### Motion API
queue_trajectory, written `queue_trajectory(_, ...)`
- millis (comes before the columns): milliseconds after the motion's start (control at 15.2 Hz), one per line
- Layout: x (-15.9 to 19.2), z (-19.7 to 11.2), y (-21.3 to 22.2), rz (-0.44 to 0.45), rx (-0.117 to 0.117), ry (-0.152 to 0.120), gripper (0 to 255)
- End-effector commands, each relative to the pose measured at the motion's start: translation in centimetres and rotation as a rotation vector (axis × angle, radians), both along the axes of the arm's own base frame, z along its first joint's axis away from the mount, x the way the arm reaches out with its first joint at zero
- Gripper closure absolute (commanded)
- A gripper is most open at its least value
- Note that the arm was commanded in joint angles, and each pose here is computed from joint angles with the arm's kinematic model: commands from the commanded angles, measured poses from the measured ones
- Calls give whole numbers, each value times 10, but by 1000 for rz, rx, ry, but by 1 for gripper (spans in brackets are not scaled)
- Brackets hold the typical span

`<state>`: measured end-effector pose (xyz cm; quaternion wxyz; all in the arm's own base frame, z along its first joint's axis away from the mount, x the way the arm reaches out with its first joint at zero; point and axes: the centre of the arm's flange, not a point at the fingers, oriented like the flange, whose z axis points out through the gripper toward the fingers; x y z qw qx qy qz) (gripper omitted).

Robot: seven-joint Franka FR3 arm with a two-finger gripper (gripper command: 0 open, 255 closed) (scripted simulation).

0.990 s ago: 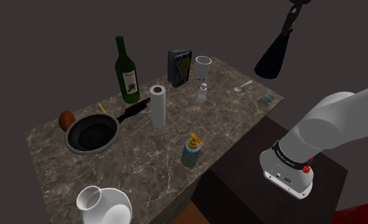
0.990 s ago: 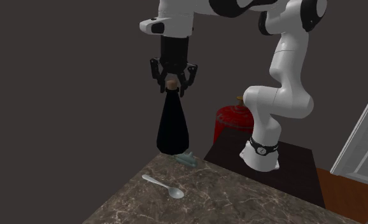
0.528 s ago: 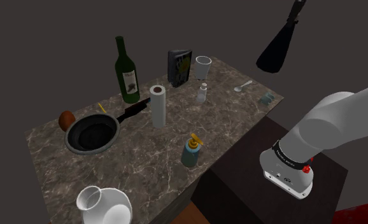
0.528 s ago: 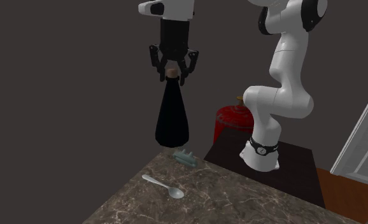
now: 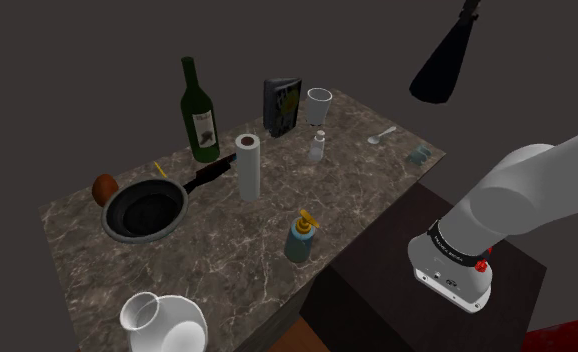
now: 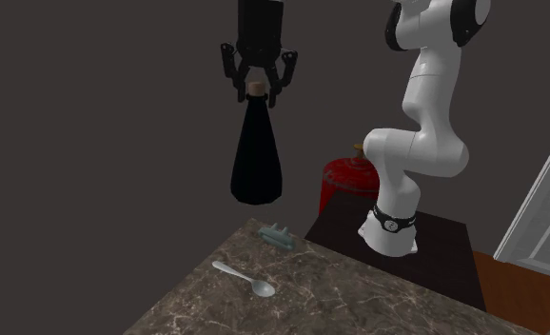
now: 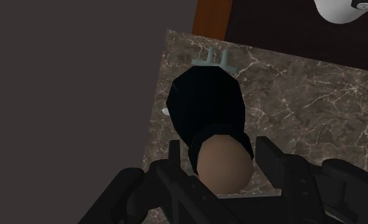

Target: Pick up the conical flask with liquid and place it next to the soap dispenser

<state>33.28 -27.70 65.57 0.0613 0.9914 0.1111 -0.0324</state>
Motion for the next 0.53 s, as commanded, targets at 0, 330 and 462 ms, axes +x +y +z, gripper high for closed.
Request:
queue_trajectory(0,0,12,0,0,-1,-1,255)
queue_trajectory(330,0,38,0,0,-1,-1,255)
queue_trajectory(462,0,49,0,0,-1,-1,255)
